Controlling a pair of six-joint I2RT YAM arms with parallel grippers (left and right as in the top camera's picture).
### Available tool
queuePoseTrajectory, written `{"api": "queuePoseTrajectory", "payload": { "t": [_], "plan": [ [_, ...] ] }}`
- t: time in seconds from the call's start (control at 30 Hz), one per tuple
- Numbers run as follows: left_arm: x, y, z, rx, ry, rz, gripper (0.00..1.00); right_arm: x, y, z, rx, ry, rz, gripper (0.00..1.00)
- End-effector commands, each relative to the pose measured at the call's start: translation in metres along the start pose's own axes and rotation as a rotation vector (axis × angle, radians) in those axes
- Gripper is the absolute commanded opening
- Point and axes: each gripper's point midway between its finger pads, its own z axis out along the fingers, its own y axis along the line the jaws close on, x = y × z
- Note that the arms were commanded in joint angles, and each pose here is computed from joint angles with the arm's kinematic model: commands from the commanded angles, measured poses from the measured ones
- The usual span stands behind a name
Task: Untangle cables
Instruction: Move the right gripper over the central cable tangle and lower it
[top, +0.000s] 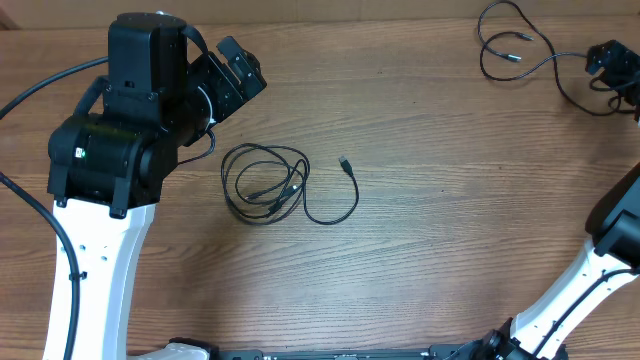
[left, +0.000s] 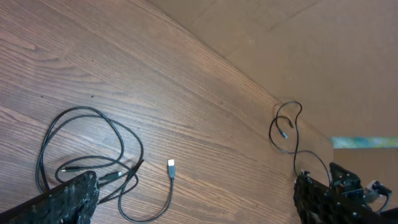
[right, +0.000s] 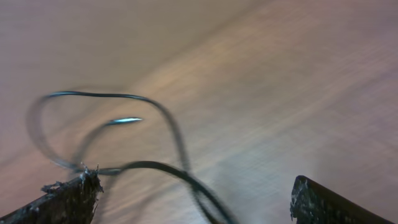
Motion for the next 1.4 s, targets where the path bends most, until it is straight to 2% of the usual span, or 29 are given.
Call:
{"api": "queuePoseTrajectory", "payload": {
  "t": [0.0,0.1,0.4,0.63,0.87,1.0,1.17,1.37],
  "plan": [
    [0.000,-0.002,-0.001,0.003,-0.005,0.020,1.00,-0.013,0.033,-0.012,-0.263,-0.021,-0.017,0.98],
    [0.000,-0.002,-0.001,0.003,-0.005,0.020,1.00,-0.029,0.052,-0.028,-0.388,-0.050,-0.033,0.98],
    [0.000,-0.002,-0.001,0.003,-0.005,0.020,1.00,-0.075,0.096,-0.086,-0.447,-0.107,-0.084,1.00],
    [0.000,-0.002,-0.001,0.003,-0.005,0.020,1.00,-0.062,0.143,-0.120,-0.509,-0.035,-0.154,1.00],
    [0.000,-0.002,-0.001,0.003,-0.005,0.020,1.00,0.015,0.211,-0.122,-0.608,0.194,-0.315,1.00],
    [0.000,-0.002,-0.001,0.003,-0.005,0.020,1.00,0.066,0.256,-0.122,-0.655,0.314,-0.483,1.00],
    [0.000,-0.002,-0.001,0.003,-0.005,0.020,1.00,0.121,0.295,-0.115,-0.593,0.434,-0.708,1.00],
    [0.000,-0.002,-0.001,0.003,-0.005,0.020,1.00,0.184,0.348,-0.131,-0.725,0.527,-0.941,1.00]
  ]
}}
